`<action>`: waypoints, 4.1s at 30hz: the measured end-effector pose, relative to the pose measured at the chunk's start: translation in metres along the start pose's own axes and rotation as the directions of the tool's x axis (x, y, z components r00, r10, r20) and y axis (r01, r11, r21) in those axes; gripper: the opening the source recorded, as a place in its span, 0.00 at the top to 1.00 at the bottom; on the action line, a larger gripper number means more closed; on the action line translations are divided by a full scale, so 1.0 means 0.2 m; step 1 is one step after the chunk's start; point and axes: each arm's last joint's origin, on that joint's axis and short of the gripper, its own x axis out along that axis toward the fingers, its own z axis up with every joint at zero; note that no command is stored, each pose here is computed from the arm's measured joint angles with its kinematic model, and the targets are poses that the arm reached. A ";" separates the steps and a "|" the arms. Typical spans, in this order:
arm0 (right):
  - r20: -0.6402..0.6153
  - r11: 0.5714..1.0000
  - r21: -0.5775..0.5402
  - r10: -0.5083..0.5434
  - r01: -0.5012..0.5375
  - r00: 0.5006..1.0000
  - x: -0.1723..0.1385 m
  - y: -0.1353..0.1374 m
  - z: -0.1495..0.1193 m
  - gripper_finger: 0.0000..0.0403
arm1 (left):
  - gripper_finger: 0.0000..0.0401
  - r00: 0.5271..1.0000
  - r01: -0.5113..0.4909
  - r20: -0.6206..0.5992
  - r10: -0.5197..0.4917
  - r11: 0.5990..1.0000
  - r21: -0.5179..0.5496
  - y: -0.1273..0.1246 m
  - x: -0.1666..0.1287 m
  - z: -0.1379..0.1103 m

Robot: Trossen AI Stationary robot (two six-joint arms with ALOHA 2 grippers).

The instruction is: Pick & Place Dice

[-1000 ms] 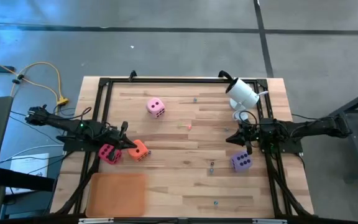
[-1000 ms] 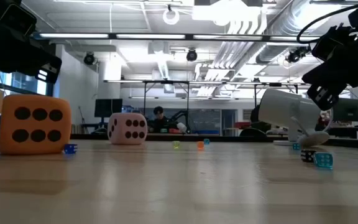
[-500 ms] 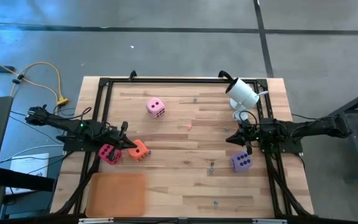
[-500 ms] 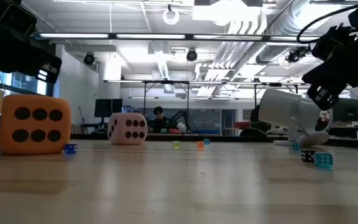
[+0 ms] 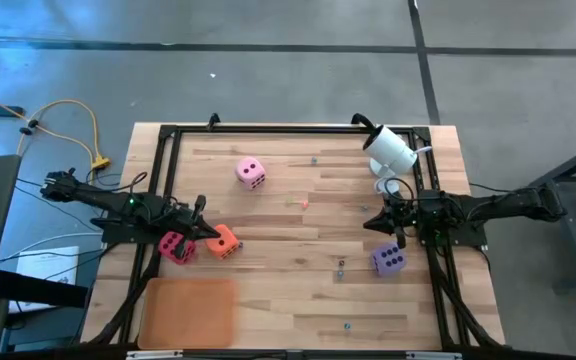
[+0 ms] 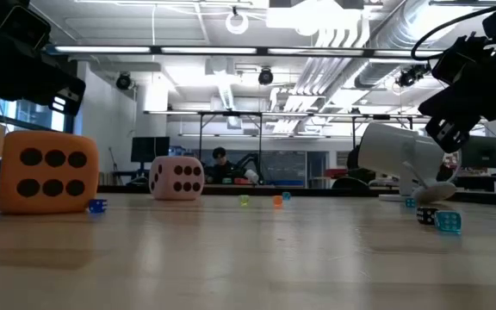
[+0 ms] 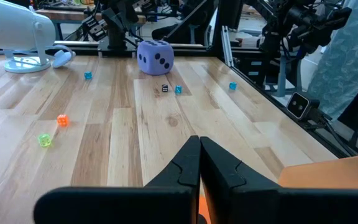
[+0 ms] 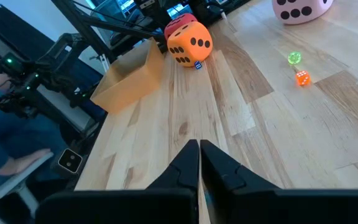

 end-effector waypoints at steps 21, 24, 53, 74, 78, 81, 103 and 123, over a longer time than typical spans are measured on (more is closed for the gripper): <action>0.000 1.000 0.000 0.000 0.000 1.000 0.00 0.00 0.00 0.99 | 1.00 1.000 0.000 0.000 0.000 1.000 0.000 0.00 0.00 0.00; 0.000 1.000 0.000 0.000 0.000 1.000 0.00 0.00 0.00 0.99 | 1.00 1.000 0.000 0.000 0.000 1.000 0.000 0.00 0.00 0.00; -0.011 0.868 -0.497 -0.005 -0.001 1.000 0.00 0.00 0.00 0.99 | 1.00 1.000 -0.003 0.005 0.003 1.000 0.000 0.00 0.00 0.00; 0.030 0.908 -0.411 0.100 -0.080 0.995 0.00 0.03 0.03 0.99 | 1.00 0.995 -0.047 0.086 0.054 0.995 -0.082 0.00 0.00 0.04; 0.061 0.904 -0.416 0.141 -0.103 0.988 0.00 0.04 0.05 0.99 | 1.00 0.995 -0.048 0.086 0.055 0.996 -0.082 0.00 0.00 0.04; 0.139 0.892 -0.443 0.165 -0.088 0.976 -0.01 0.06 0.08 0.99 | 1.00 0.995 -0.047 0.089 0.054 0.996 -0.082 0.00 0.00 0.04; 0.284 0.915 -0.402 0.084 0.039 0.955 -0.18 0.39 0.62 0.60 | 1.00 0.970 -0.045 0.233 0.066 0.994 -0.095 0.00 -0.01 0.11; 0.204 0.886 -0.449 0.226 -0.114 0.953 -0.17 0.53 0.80 0.01 | 1.00 0.970 -0.044 0.234 0.065 0.994 -0.095 0.00 -0.01 0.11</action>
